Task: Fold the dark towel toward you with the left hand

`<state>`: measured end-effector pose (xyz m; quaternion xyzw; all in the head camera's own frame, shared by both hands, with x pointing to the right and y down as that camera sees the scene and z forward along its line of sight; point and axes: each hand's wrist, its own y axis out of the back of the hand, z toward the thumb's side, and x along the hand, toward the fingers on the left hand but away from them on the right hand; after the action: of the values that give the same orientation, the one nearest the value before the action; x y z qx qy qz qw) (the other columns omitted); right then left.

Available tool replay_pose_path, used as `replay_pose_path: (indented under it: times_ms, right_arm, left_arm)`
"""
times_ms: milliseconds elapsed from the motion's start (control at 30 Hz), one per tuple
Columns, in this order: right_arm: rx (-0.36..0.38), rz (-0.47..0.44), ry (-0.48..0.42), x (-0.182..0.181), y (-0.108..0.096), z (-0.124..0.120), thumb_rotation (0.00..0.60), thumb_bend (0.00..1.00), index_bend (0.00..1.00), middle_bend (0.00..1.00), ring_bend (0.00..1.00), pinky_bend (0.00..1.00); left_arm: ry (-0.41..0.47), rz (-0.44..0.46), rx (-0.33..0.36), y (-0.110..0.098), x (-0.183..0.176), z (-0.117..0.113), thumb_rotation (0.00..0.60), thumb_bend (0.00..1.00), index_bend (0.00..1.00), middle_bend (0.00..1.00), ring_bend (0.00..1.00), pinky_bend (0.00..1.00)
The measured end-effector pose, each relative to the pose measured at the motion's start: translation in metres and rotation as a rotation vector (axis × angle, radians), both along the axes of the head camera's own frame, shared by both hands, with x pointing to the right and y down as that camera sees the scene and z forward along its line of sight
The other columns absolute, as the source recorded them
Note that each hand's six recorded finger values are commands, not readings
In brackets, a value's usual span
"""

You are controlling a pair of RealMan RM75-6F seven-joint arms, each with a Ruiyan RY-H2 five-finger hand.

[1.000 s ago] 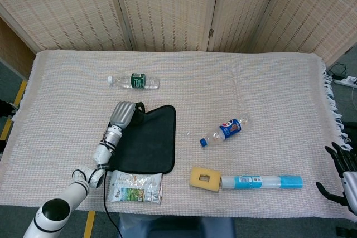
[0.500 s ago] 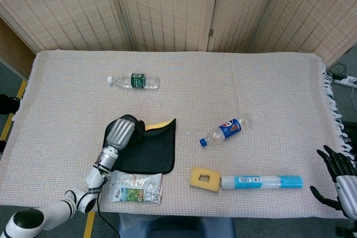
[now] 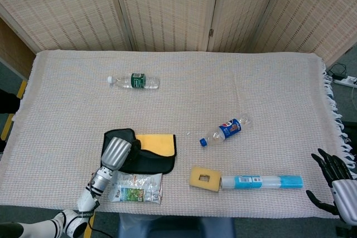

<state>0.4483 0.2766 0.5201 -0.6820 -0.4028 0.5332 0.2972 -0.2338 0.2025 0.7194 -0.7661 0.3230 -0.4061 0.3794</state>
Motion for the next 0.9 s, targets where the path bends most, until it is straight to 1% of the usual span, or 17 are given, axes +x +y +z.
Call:
replay_pose_path:
  times_ms: [300,433,567,633,900]
  right_arm:
    - [0.001,-0.009,-0.005,-0.002,0.001,-0.001,0.6,0.35,0.0,0.0,0.0,0.0]
    - [-0.004,-0.013,-0.004,-0.003,0.002,0.001,0.6,0.35,0.0,0.0,0.0,0.0]
    - [-0.003,-0.013,-0.002,-0.004,0.001,0.001,0.6,0.35,0.0,0.0,0.0,0.0]
    - [-0.003,-0.012,-0.001,-0.004,0.001,0.002,0.6,0.35,0.0,0.0,0.0,0.0]
    - [-0.009,-0.013,0.0,-0.004,0.001,0.003,0.6,0.35,0.0,0.0,0.0,0.0]
  left_arm:
    - [0.004,-0.016,0.011,0.012,-0.006,-0.007,0.6,0.49,0.65,1.0,1.0,1.0]
    - [-0.001,-0.027,-0.005,0.018,-0.012,-0.006,0.6,0.49,0.64,1.0,1.0,1.0]
    - [-0.006,-0.027,-0.034,0.025,-0.015,0.0,0.6,0.49,0.61,1.0,1.0,1.0]
    - [-0.007,-0.023,-0.041,0.028,-0.016,0.001,0.6,0.49,0.61,1.0,1.0,1.0]
    - [0.005,-0.013,-0.038,0.032,-0.014,0.0,0.6,0.49,0.63,1.0,1.0,1.0]
